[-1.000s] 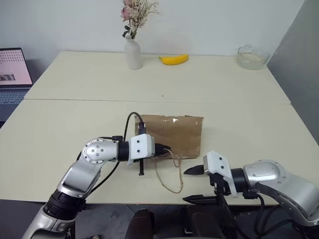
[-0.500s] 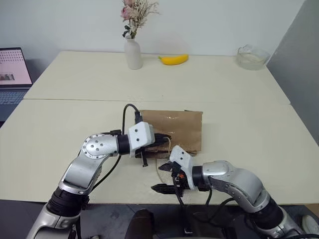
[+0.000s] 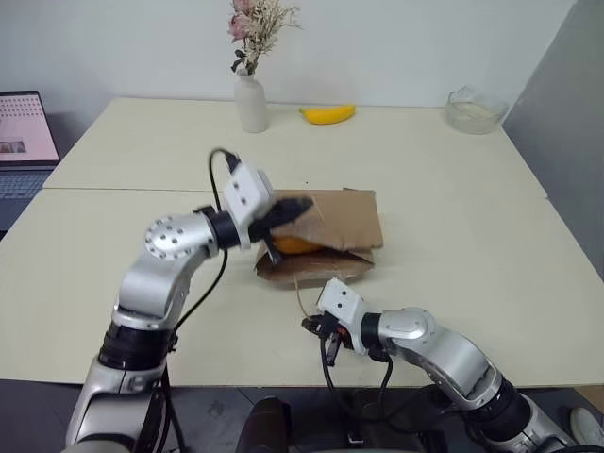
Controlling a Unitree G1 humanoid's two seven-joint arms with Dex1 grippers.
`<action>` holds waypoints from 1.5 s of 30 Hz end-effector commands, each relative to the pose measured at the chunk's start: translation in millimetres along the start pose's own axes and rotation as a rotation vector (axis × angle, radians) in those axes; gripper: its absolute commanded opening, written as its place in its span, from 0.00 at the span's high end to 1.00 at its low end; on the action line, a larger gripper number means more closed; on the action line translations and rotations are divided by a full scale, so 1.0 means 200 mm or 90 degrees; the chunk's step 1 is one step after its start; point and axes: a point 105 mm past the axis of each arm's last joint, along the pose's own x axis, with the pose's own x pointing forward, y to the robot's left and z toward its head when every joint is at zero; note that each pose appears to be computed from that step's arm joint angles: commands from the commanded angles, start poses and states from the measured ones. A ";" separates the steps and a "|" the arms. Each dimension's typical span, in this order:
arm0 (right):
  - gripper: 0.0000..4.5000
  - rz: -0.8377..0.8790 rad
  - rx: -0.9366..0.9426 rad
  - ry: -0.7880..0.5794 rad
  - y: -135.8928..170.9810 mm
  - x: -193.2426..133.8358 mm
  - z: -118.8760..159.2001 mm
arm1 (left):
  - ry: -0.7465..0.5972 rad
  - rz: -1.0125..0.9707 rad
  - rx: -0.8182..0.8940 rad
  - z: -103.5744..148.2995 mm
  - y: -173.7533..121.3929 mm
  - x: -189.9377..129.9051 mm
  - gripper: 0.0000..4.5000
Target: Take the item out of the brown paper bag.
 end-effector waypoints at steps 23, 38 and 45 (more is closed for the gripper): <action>0.54 -0.062 0.017 -0.020 -0.09 -0.15 -0.02 | -0.053 -0.129 -0.094 0.19 -0.16 -0.03 1.00; 0.30 0.087 0.045 -0.158 0.03 -0.49 0.26 | -0.013 -0.138 -0.064 0.10 -0.16 -0.07 1.00; 0.30 -0.065 0.043 -0.184 -0.22 -0.24 0.41 | -0.019 -0.118 -0.038 0.14 -0.10 -0.08 1.00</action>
